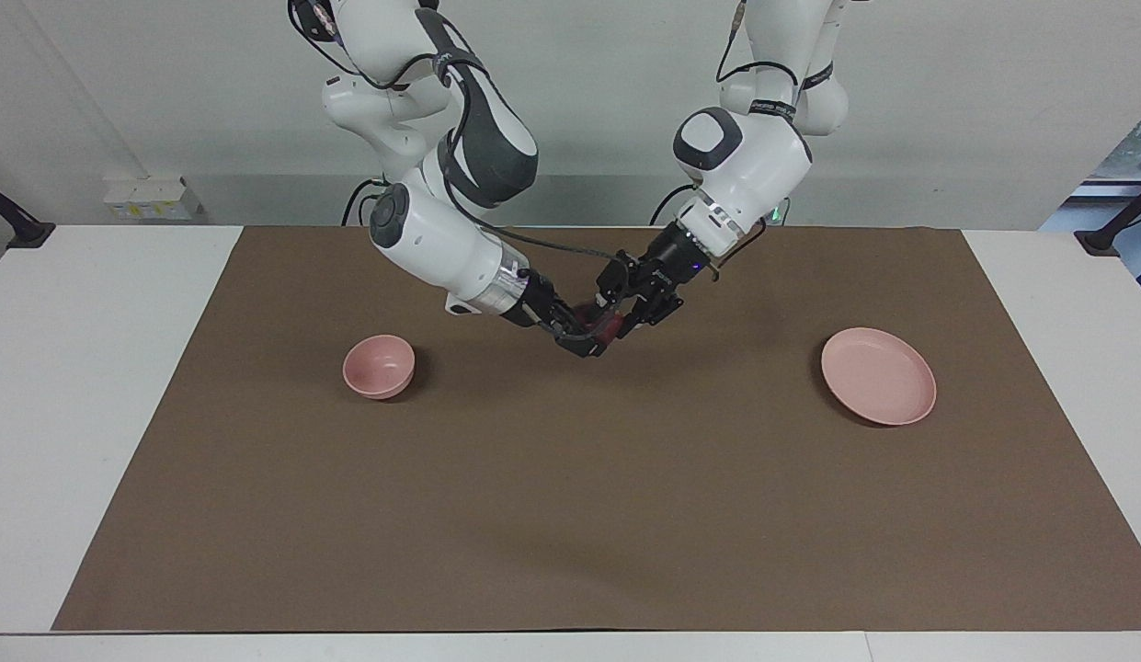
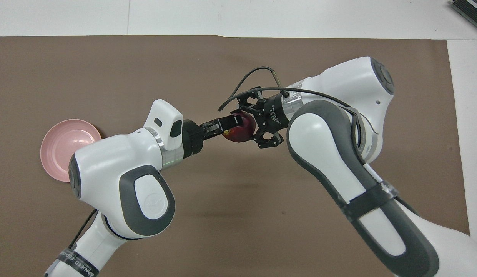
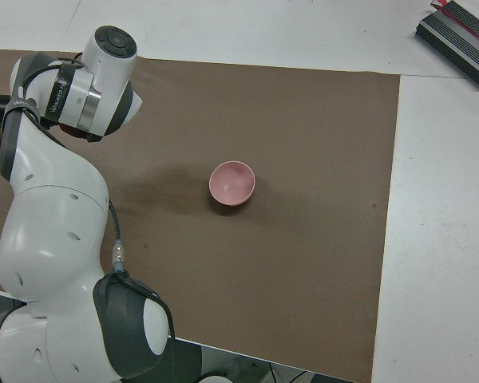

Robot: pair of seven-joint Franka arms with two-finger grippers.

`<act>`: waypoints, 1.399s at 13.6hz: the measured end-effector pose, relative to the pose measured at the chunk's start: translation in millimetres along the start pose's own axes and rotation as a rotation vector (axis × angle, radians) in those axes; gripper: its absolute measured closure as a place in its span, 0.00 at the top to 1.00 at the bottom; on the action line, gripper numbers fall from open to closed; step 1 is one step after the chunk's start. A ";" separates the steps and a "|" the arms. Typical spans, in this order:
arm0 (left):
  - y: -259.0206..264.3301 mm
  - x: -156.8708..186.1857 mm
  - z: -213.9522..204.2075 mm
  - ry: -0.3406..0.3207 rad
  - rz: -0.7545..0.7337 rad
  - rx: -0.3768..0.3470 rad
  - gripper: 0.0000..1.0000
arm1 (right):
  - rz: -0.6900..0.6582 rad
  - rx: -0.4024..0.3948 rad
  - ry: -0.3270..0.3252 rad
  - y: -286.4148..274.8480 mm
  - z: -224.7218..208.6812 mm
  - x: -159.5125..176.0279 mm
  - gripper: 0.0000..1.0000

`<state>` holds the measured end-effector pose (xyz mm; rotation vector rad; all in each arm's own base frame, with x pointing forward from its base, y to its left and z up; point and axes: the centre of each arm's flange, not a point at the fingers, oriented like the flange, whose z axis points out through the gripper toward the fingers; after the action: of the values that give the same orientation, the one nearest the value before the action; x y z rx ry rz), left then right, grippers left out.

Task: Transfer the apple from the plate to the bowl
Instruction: 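Close the right gripper on the apple held by the left gripper, then open the left gripper and pull back while the right gripper withdraws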

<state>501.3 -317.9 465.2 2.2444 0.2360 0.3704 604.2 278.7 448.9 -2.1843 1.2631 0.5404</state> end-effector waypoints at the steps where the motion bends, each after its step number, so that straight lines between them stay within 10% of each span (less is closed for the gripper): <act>1: 0.2 0.0 0.2 0.000 0.000 0.000 0.64 | 0.001 0.000 0.000 0.0 -0.2 0.2 0.76; 4: 0.5 1.4 -0.3 0.002 -0.002 -0.002 0.65 | 0.000 0.004 -0.001 -0.9 -1.8 -0.2 0.71; 8: 4.3 19.4 -18.2 0.045 -0.007 -0.018 1.00 | -0.004 -0.004 0.008 1.0 -6.8 13.0 0.71; 11: -5.1 36.9 -31.7 0.077 0.017 0.009 1.00 | -0.080 -0.049 0.067 7.0 -23.0 34.1 0.71; 19: -24.6 126.8 -132.7 -0.258 0.480 0.543 1.00 | -0.495 -0.270 0.264 55.8 -120.8 143.8 0.70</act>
<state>573.9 -170.9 551.2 2.8506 -0.3936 0.2812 631.9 84.9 442.3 -2.7444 0.7463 0.2344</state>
